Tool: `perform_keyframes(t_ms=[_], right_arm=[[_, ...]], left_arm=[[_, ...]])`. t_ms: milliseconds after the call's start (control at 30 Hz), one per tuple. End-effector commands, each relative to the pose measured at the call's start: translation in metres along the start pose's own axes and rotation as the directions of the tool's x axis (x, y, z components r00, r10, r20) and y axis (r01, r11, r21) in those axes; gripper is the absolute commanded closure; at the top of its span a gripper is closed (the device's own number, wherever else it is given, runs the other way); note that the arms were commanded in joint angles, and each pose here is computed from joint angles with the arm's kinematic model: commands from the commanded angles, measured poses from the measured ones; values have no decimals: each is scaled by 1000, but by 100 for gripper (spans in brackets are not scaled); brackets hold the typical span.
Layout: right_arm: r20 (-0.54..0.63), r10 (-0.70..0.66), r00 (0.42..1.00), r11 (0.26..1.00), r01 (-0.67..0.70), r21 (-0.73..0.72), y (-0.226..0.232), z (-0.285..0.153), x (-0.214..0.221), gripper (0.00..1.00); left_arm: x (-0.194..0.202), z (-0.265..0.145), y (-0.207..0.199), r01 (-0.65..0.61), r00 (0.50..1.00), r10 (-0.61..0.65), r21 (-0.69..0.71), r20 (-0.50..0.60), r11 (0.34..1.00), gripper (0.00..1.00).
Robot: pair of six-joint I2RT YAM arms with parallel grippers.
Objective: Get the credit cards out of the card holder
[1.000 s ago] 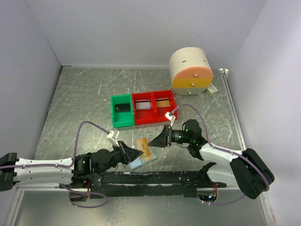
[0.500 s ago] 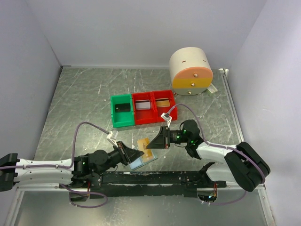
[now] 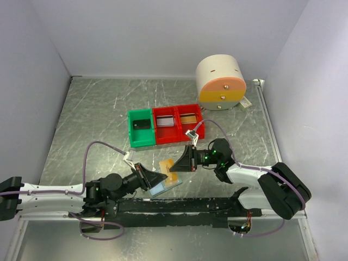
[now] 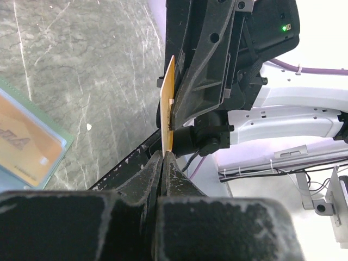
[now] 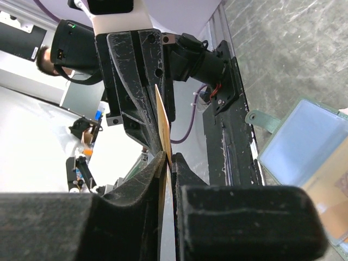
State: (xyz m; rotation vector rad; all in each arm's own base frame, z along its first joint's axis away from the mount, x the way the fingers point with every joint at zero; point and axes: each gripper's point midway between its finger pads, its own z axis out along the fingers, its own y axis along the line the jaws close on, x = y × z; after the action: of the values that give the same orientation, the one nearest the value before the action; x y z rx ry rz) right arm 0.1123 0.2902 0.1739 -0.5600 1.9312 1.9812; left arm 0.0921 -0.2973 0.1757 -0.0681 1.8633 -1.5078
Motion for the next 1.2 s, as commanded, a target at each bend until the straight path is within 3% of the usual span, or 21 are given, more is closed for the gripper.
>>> perform_keyframes(t_ms=[0, 67, 133, 200, 267, 367, 500, 700, 933, 1167], right_arm=[[-21, -37, 999, 998, 36, -50, 12, 1, 1, 91], [-25, -40, 999, 998, 39, -56, 14, 1, 1, 91], [-18, -41, 999, 998, 40, -51, 14, 2, 0, 100], [-11, -49, 999, 998, 49, -32, 11, 2, -2, 100], [6, -68, 998, 998, 68, 15, 5, 1, -7, 100], [60, -158, 986, 973, 144, 181, -13, -10, -31, 100], [112, -274, 955, 829, 176, 531, -57, -46, -74, 100], [121, -252, 960, 687, 89, 721, -98, -90, -111, 100], [158, -256, 954, 661, 54, 748, -108, -102, -145, 100], [190, -303, 934, 706, 86, 703, -94, -91, -171, 100]], left_arm=[[0, -1, 0, 3, 1000, -3, 26, 14, 1000, 93], [1, -1, 2, 4, 1000, -4, 22, 13, 1000, 93], [2, -1, 3, 3, 1000, -3, 17, 10, 1000, 93], [2, -1, 8, 5, 1000, -5, -4, 10, 1000, 87], [3, -1, 14, 13, 1000, -13, -45, 5, 999, 73], [4, -5, 33, 26, 1000, -27, -166, -4, 986, 39], [3, -17, 62, 17, 1000, -24, -347, -15, 938, 22], [-4, -26, 74, -26, 999, 13, -474, -30, 880, 17], [-22, -26, 77, -68, 997, 43, -550, -58, 832, 14], [-53, -17, 84, -95, 993, 37, -572, -111, 815, 13]])
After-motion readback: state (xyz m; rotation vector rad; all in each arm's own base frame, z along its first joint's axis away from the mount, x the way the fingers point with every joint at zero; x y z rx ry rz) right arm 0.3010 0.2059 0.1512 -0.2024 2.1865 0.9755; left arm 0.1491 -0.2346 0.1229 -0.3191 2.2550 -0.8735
